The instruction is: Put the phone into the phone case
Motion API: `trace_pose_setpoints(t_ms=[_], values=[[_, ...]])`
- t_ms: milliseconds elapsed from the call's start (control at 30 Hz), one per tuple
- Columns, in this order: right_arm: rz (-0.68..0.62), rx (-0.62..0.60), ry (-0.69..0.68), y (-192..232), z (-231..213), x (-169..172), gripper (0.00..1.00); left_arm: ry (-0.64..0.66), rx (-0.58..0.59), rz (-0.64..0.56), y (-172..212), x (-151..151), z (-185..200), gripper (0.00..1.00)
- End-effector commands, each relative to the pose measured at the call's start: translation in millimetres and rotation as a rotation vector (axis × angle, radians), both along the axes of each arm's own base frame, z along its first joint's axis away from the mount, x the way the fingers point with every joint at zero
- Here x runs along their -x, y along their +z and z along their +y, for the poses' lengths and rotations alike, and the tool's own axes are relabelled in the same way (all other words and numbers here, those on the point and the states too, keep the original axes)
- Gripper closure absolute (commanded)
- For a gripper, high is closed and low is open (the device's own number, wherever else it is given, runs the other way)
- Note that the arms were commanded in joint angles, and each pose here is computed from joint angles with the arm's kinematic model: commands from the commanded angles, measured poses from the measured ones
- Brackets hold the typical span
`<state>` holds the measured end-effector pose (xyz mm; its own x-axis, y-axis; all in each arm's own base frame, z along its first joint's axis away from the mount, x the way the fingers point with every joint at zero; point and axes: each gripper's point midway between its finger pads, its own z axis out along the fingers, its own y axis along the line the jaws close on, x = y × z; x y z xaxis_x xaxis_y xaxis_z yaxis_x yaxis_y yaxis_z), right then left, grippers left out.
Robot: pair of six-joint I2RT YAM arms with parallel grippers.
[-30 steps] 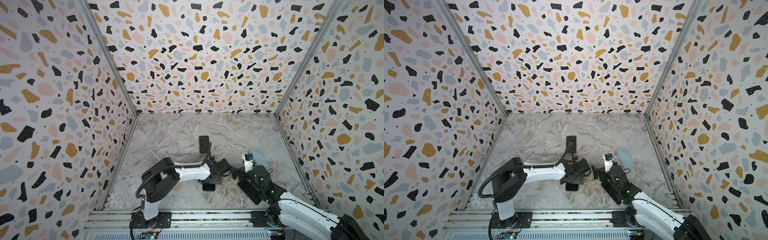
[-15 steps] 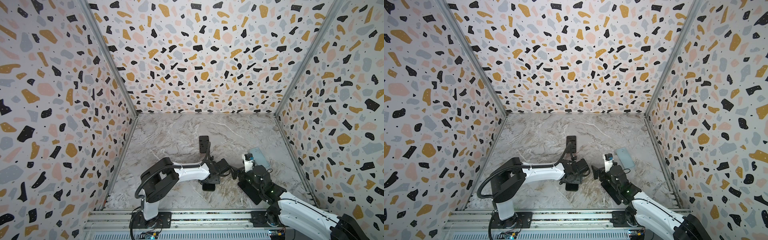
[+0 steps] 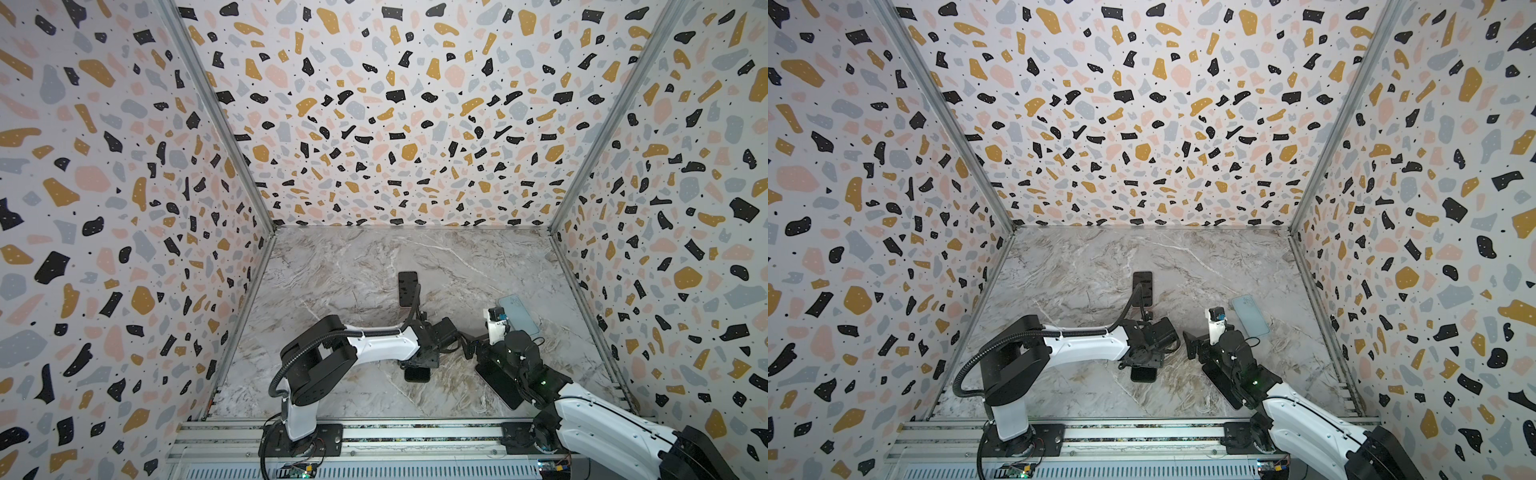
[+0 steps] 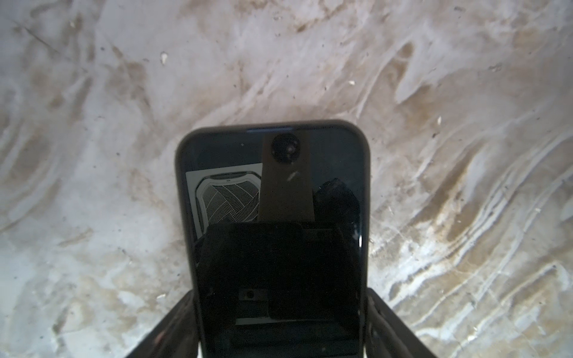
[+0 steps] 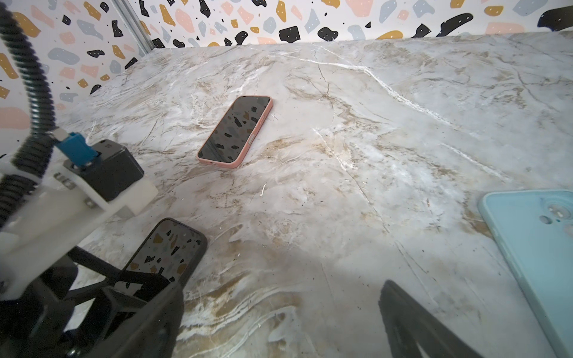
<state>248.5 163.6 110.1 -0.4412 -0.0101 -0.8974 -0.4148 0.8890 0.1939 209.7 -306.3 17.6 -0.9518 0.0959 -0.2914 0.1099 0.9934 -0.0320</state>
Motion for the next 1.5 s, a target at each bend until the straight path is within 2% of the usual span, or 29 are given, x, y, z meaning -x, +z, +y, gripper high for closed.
trace_pose_setpoints(t_ms=[0,300,767,1067,1233,1333,1467], values=[[-0.005,-0.01,-0.006,4,0,-1,0.0,0.006,-0.049,-0.006,-1,0,17,0.31],[0.025,-0.002,-0.024,2,0,-5,0.01,-0.002,-0.069,-0.057,18,-22,28,0.32],[0.026,0.003,-0.036,6,4,-13,0.02,0.045,-0.13,-0.153,65,-102,80,0.33],[0.004,0.023,-0.04,13,7,-23,0.02,0.077,-0.185,-0.13,61,-164,109,0.33],[-0.024,0.047,-0.001,16,13,-24,0.01,0.067,-0.179,-0.118,54,-196,106,0.33],[-0.055,0.047,0.054,19,19,-20,0.01,0.057,-0.194,-0.105,48,-209,105,0.33],[-0.074,0.042,0.053,19,18,-19,0.01,0.053,-0.189,-0.097,41,-220,104,0.33]])
